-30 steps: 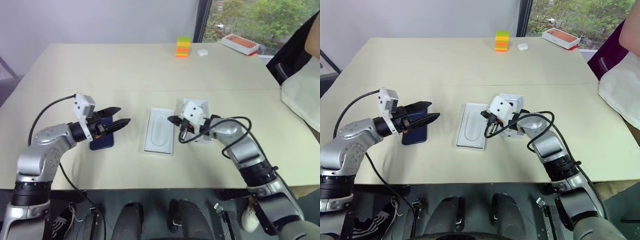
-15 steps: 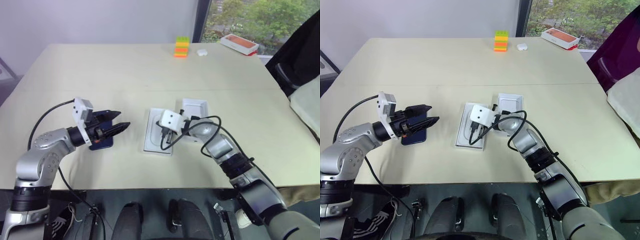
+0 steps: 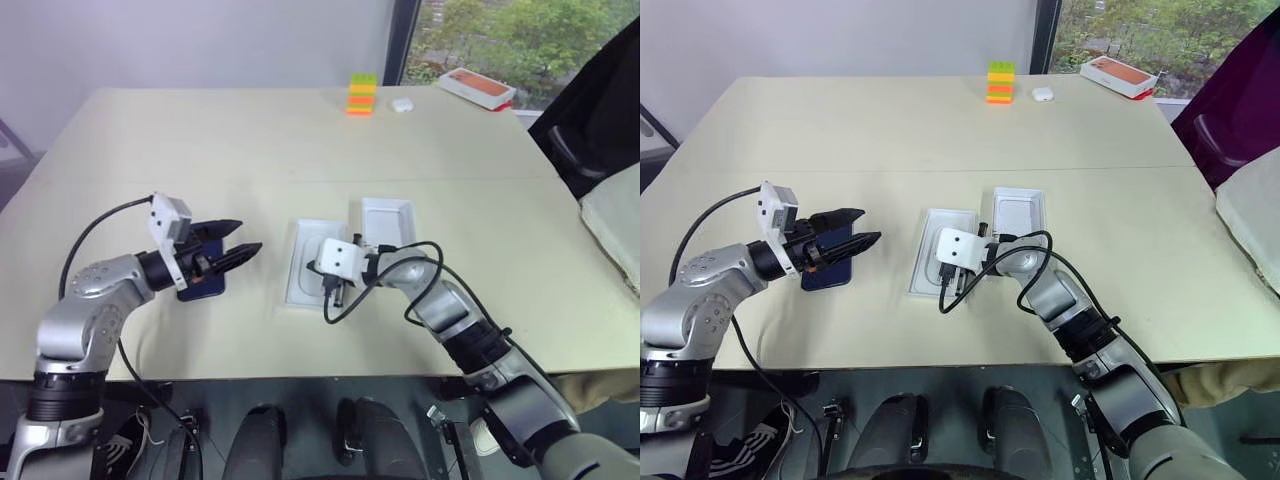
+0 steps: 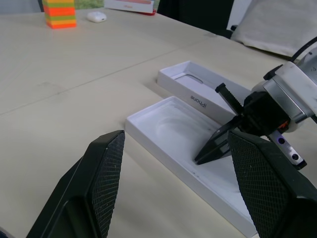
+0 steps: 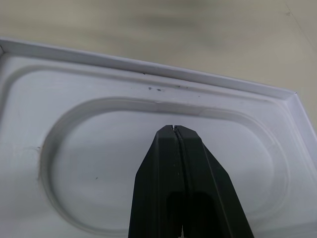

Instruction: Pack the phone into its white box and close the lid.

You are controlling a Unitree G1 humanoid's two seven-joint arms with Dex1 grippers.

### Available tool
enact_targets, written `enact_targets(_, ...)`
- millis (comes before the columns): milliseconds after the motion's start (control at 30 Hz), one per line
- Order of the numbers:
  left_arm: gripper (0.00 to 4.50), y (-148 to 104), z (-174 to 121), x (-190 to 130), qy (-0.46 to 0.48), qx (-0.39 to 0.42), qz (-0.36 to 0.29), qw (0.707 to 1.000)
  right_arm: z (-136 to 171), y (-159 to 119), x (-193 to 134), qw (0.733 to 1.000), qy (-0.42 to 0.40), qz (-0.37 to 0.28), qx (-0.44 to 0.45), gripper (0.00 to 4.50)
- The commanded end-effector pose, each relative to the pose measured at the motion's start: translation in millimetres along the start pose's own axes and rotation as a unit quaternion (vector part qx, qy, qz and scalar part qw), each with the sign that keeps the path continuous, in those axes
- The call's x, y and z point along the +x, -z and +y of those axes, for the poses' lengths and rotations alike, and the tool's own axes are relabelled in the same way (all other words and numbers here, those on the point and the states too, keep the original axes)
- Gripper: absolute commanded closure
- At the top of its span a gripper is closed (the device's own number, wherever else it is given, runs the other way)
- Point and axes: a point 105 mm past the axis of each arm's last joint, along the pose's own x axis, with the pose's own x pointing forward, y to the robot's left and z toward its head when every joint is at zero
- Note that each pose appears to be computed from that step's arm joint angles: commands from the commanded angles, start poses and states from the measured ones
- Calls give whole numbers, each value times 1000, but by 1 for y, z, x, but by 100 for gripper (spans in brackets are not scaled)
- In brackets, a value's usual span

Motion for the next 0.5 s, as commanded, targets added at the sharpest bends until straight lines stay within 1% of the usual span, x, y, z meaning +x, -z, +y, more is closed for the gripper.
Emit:
enact_targets(33, 102, -10, 1, 0, 0, 15, -12, 1000, 0, 5, -1, 1000, -3, 14, -22, 445)
enact_targets(200, 102, -10, 4, 0, -6, 13, -9, 1000, 0, 4, -2, 1000, -8, 14, -27, 445)
enact_targets(267, 102, -8, 8, 0, -17, 5, -1, 1000, -12, -9, -8, 1000, 8, -20, 20, 445)
enact_targets(333, 102, -6, 14, 0, -31, 0, 4, 1000, -21, -18, -15, 998, 17, -43, 43, 445)
enact_targets(400, 102, 0, 23, -6, -53, -27, 29, 998, -38, -36, -28, 993, 32, -89, 76, 445)
enact_targets(433, 102, 0, 26, -9, -58, -36, 30, 997, -45, -43, -33, 990, 38, -108, 84, 445)
enact_targets(500, 102, -2, 32, -13, -64, -54, 25, 996, -51, -50, -39, 989, 43, -116, 78, 445)
